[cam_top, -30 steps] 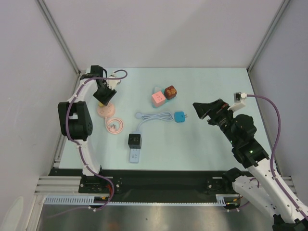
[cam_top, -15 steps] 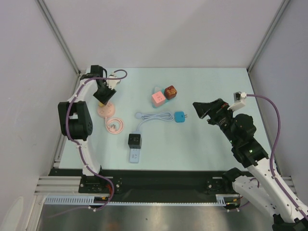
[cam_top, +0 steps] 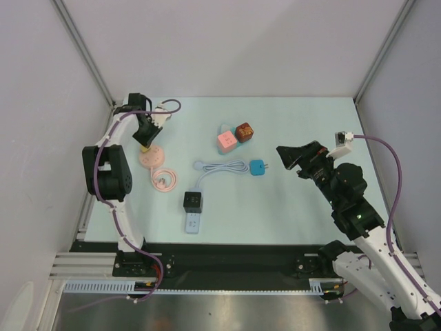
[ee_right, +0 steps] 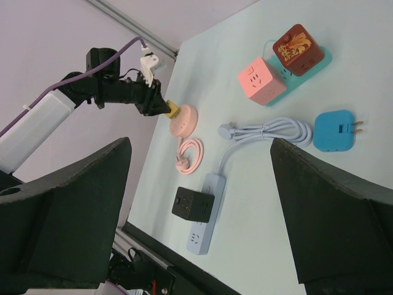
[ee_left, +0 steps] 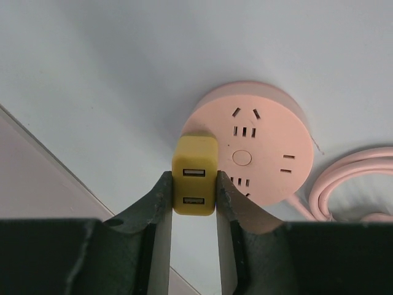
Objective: Insert the plug
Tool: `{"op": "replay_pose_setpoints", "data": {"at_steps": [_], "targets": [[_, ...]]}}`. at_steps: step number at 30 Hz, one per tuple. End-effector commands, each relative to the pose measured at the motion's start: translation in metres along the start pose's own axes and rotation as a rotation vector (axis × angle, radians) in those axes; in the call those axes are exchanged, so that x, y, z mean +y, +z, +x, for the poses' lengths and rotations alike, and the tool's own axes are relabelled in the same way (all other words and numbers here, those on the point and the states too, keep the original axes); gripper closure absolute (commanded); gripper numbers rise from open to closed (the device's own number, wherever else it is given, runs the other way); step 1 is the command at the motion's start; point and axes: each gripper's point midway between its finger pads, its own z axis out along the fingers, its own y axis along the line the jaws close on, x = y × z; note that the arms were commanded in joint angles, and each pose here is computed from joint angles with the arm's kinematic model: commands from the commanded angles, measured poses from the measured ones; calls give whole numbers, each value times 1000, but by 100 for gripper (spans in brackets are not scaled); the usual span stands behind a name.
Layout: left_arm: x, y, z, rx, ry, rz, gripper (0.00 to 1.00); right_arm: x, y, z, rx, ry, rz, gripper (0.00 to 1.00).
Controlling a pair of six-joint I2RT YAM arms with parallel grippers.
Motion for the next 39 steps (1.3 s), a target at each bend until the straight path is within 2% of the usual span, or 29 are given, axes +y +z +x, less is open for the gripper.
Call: {"op": "replay_pose_setpoints", "data": {"at_steps": [1, 11, 24, 29, 39], "targets": [[6, -8, 2, -61, -51, 14, 100, 11, -1, -12, -41, 9, -39, 0], [-6, 4, 33, -130, -171, 50, 100, 10, 2, -4, -26, 36, -54, 0], [-23, 29, 75, -96, -278, 31, 100, 14, -5, -10, -52, 22, -70, 0], [-17, 33, 73, -138, -326, 75, 100, 16, -8, -14, -62, -6, -67, 0], [-13, 39, 71, -137, -377, 140, 100, 19, -9, -17, -75, -30, -65, 0]]}}
